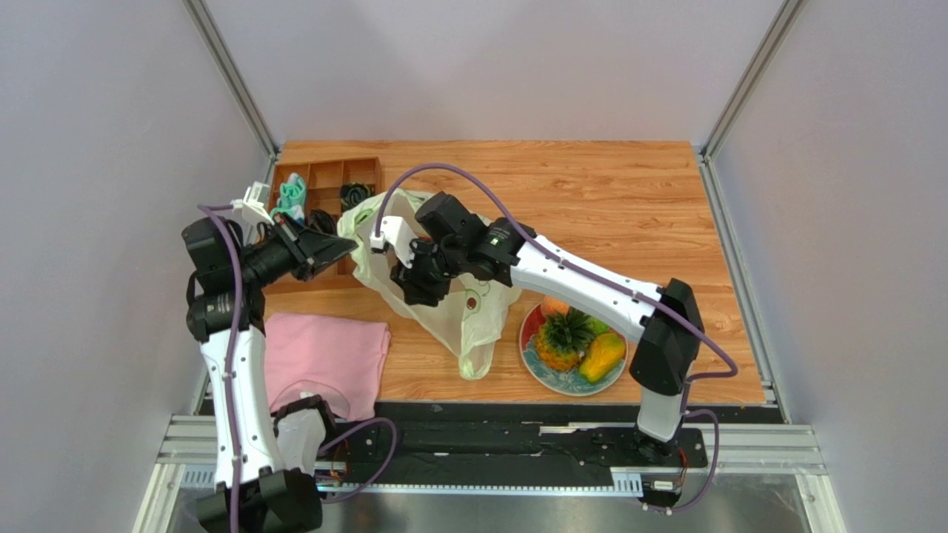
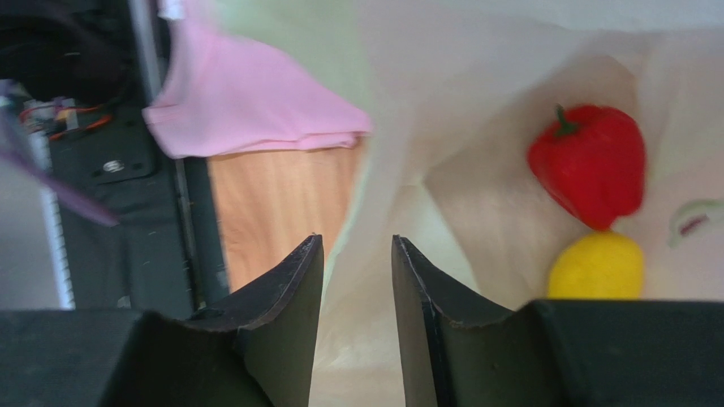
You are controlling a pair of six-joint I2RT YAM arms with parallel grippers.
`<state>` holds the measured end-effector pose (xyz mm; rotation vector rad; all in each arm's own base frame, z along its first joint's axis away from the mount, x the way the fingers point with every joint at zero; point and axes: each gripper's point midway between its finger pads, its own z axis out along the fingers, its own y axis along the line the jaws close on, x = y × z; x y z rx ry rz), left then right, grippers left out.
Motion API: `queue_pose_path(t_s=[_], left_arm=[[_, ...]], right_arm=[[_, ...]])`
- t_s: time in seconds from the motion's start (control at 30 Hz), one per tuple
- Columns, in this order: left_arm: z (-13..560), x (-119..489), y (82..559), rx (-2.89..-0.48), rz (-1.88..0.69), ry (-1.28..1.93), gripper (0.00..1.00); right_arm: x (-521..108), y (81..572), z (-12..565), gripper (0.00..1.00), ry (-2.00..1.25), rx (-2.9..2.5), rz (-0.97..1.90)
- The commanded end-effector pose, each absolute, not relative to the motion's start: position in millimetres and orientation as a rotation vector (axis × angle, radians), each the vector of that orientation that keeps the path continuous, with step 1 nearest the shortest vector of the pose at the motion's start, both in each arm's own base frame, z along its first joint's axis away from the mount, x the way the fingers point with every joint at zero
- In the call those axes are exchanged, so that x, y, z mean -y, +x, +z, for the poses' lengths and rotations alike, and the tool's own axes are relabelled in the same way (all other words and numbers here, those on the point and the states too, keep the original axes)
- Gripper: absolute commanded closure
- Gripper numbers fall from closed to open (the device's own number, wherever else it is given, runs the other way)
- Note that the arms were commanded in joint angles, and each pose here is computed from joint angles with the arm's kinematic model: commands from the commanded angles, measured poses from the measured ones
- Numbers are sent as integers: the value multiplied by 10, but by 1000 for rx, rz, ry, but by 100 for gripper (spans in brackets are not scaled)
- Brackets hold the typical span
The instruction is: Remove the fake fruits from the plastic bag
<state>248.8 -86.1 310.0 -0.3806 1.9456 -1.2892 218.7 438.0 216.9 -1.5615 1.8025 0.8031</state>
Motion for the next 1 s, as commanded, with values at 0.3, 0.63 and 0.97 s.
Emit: queue_pose_path(t_s=[0.3, 0.63, 0.97], left_arm=[[3512, 1196, 1751, -1826, -1277, 16, 100], [2828, 934, 1758, -2033, -1005, -242, 100], [3072, 1047, 1173, -2083, -848, -52, 100]], right_arm=[[-4280, 3042, 1951, 50, -1200, -1936, 447], [-4344, 3053, 1724, 18, -1031, -1979, 287], [-3988, 3076, 1654, 17, -1148, -1960, 151]])
